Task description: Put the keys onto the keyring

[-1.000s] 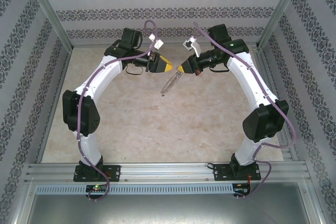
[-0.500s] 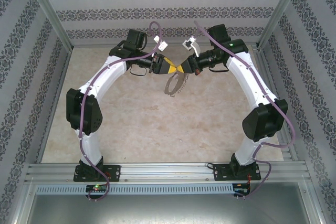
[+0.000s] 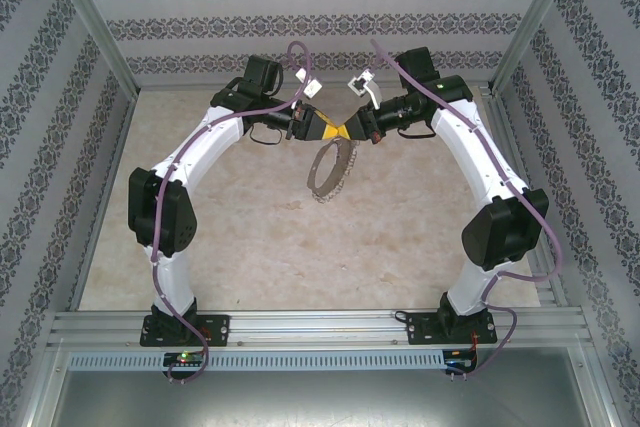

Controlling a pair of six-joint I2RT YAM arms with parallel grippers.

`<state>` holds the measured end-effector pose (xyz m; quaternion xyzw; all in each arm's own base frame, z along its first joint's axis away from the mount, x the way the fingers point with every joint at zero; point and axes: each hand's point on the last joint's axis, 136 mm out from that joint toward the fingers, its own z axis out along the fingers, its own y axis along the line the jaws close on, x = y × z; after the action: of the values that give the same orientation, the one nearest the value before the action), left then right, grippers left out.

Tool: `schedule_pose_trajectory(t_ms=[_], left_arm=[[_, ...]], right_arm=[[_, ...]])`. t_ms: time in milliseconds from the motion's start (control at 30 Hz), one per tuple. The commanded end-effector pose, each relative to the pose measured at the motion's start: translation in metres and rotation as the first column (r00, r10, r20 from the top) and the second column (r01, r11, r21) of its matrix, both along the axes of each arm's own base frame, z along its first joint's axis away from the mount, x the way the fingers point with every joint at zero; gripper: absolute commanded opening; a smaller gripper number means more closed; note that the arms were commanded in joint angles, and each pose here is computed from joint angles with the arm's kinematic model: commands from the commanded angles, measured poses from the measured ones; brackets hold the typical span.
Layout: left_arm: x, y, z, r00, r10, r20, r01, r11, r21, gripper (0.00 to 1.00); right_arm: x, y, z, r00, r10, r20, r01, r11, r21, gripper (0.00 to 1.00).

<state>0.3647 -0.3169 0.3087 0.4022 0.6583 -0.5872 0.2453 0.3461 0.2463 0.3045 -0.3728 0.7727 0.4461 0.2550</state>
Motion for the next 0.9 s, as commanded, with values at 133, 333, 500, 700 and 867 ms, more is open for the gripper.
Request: schedule_pose_trajectory(t_ms=[133, 333, 500, 700, 867], left_arm=[[-0.012, -0.007, 0.018, 0.996, -0.070, 0.051, 0.073, 0.996, -0.057, 0.00], [-0.014, -0.007, 0.022, 0.994, -0.068, 0.080, 0.073, 0.995, -0.061, 0.00], [-0.010, -0.008, 0.028, 0.993, -0.059, 0.098, 0.066, 0.995, -0.071, 0.00], [-0.008, -0.009, 0.035, 0.991, -0.047, 0.123, 0.057, 0.995, -0.080, 0.00], [-0.006, -0.010, 0.041, 0.990, -0.039, 0.134, 0.051, 0.995, -0.091, 0.00]], right_arm=[[-0.003, 0.001, 0.014, 0.999, 0.006, 0.039, -0.008, 0.999, 0.042, 0.00], [-0.001, -0.001, 0.025, 0.999, -0.015, 0.052, 0.011, 0.997, 0.071, 0.14], [-0.002, -0.019, 0.041, 0.995, -0.073, 0.065, 0.063, 0.988, 0.143, 0.32], [-0.015, -0.039, 0.039, 0.988, -0.146, 0.057, 0.132, 0.971, 0.198, 0.35], [-0.022, -0.043, 0.028, 0.983, -0.181, 0.039, 0.168, 0.960, 0.225, 0.37]])
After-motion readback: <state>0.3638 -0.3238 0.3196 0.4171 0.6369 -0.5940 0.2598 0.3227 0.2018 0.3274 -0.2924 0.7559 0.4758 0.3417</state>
